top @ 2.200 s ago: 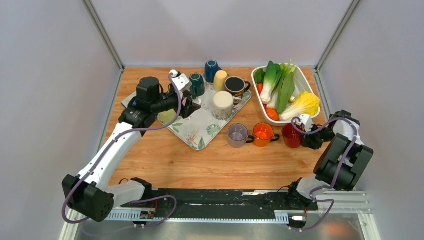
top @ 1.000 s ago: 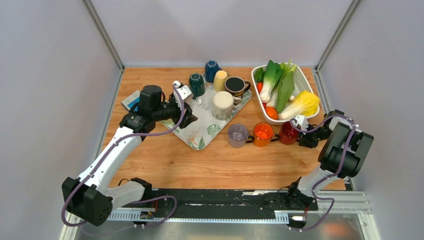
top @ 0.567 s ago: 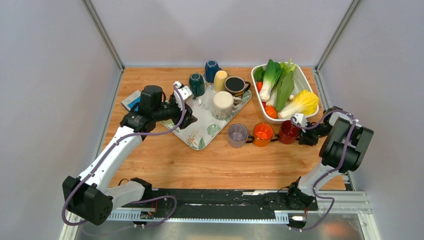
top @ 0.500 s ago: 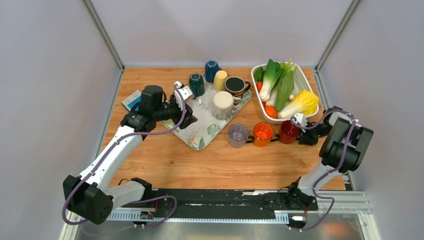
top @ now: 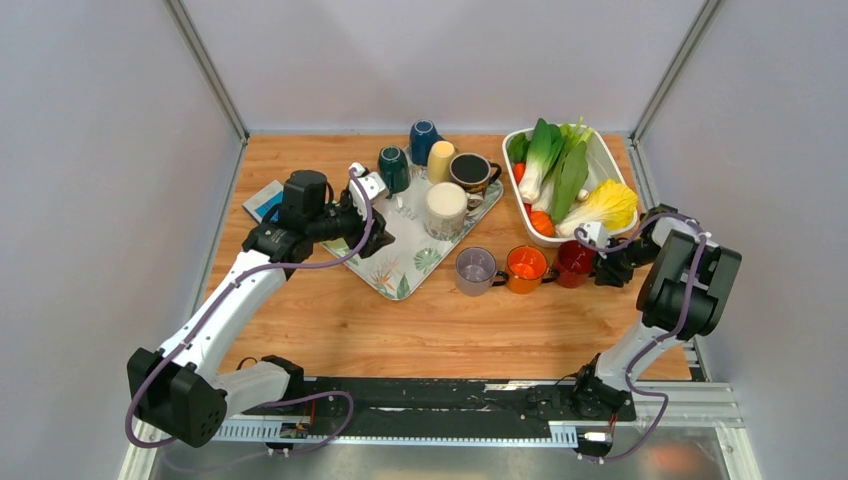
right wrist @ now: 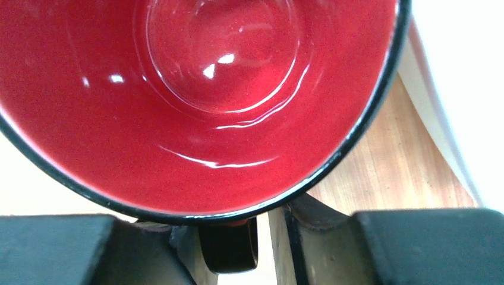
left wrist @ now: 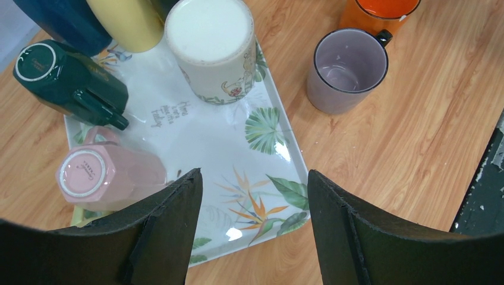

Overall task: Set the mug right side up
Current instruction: Place the cup at the center of the board.

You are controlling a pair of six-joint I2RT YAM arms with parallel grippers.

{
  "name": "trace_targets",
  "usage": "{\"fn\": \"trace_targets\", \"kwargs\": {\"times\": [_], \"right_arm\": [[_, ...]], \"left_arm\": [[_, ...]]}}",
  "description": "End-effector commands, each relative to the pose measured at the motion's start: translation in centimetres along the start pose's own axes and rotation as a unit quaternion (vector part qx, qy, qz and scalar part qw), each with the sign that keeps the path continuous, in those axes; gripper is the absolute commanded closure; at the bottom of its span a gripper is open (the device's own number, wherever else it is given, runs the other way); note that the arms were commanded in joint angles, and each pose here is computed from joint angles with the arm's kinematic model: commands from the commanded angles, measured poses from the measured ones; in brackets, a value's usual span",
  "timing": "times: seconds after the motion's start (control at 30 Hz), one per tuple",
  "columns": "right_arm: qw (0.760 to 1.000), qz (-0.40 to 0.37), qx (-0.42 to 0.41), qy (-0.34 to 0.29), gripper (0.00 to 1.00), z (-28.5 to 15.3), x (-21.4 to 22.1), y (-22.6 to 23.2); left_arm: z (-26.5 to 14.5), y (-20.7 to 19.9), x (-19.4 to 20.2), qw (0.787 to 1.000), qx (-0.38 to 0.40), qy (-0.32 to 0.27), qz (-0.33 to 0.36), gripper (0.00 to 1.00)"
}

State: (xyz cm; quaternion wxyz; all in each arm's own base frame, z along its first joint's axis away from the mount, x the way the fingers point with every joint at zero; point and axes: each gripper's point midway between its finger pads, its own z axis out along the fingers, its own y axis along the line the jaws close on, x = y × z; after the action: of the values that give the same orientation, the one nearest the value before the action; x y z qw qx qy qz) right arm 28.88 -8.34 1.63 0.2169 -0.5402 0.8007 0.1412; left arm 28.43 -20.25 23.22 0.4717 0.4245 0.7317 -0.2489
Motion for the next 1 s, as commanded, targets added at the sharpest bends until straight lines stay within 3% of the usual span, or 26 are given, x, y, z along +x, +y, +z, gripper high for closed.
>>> {"fn": "trace_targets", "kwargs": {"times": [0.0,0.27,0.3,0.43,0.67,0.8,0.97], "right_arm": [[1.0,-0.003,-0.007,0.008,0.7,1.5,0.2,-0.5],[1.0,-0.003,-0.003,0.013,0.78,1.3,0.0,-0.8],[1.0,-0.003,-0.002,0.017,0.73,1.3,0.1,-0.8],[0.999,0.021,0.022,0.032,0.4,0.1,0.3,-1.5],[0.998,0.043,0.038,0.023,0.32,-5.4,-1.8,0.4],[0.997,0.049,0.054,-0.018,0.24,-8.0,-5.0,1.5],[0.98,0.103,0.126,-0.112,0.01,-10.5,-10.4,-1.1]], "left_arm": [[-0.2,0.2,-0.9,1.0,0.0,-0.014,0.016,0.28],[-0.2,0.0,-0.8,1.0,0.002,-0.015,0.02,0.27],[-0.2,0.0,-0.7,1.0,0.002,-0.015,0.02,0.27],[0.0,0.1,-0.7,1.0,0.001,-0.018,0.01,0.27],[-0.6,0.4,-1.1,1.0,-0.016,-0.02,0.018,0.27],[-1.2,1.6,-1.0,0.998,-0.054,-0.009,0.01,0.26],[-1.4,5.7,-1.0,0.985,-0.159,0.033,-0.056,0.23]]}}
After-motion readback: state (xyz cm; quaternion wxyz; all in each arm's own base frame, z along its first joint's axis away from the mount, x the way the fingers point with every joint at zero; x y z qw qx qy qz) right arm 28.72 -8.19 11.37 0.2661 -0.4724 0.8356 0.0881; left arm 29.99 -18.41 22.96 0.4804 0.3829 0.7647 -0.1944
